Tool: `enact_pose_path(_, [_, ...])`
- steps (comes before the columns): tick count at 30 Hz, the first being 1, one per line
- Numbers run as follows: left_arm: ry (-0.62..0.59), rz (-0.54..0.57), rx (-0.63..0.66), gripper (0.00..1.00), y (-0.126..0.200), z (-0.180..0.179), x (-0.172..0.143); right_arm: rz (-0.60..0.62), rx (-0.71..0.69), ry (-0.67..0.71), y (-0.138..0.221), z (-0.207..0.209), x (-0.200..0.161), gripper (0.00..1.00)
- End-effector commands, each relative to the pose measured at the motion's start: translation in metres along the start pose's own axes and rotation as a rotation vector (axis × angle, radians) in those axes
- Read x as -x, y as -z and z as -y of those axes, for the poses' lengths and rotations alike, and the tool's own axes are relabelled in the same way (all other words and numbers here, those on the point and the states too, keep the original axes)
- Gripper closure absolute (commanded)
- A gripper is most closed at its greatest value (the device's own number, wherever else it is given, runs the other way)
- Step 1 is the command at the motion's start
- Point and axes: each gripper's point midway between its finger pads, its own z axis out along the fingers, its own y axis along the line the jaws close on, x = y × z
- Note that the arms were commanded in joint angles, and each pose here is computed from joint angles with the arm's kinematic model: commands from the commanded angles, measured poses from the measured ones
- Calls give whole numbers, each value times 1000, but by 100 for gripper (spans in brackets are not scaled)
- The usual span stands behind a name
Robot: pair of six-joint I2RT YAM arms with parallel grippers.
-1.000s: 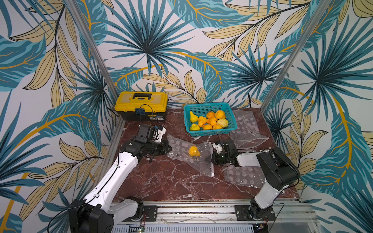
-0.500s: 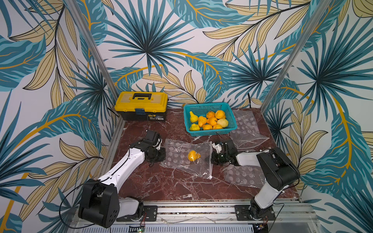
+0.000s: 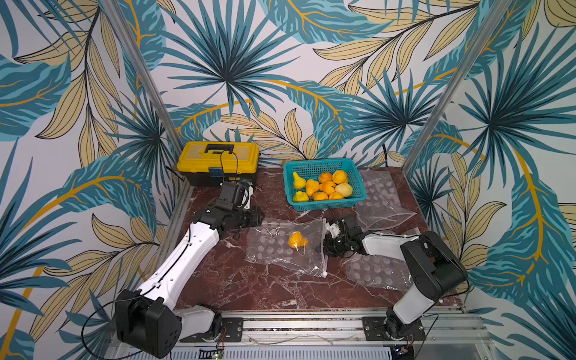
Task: Open the zip-top bag and take out the pear
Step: Pick up the pear from the zipper food storage bag.
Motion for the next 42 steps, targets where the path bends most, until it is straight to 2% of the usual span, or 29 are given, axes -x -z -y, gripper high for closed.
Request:
enact_pose_path(1, [5, -24, -3, 57, -22, 5, -8, -7, -45, 22, 4, -1, -2, 82])
enact_pose_path(6, [33, 26, -14, 57, -47, -6, -16, 9, -92, 64, 2, -4, 5, 82])
enact_pose_path(12, [47, -56, -30, 58, -80, -15, -39, 25, -139, 106, 11, -11, 6, 82])
enact_pose_path(26, [82, -165, -12, 64, -116, -33, -78, 64, -163, 175, 34, -28, 6, 81])
enact_pose_path(31, [82, -285, -26, 68, -140, -37, -105, 129, -161, 257, 42, -37, 15, 75])
enact_pose_path(35, [68, -312, -25, 71, -147, -39, -117, 169, -170, 344, 43, -39, 23, 74])
enact_pose_path(42, [54, -351, -26, 73, -156, -38, -135, 253, -106, 490, 43, -53, 33, 71])
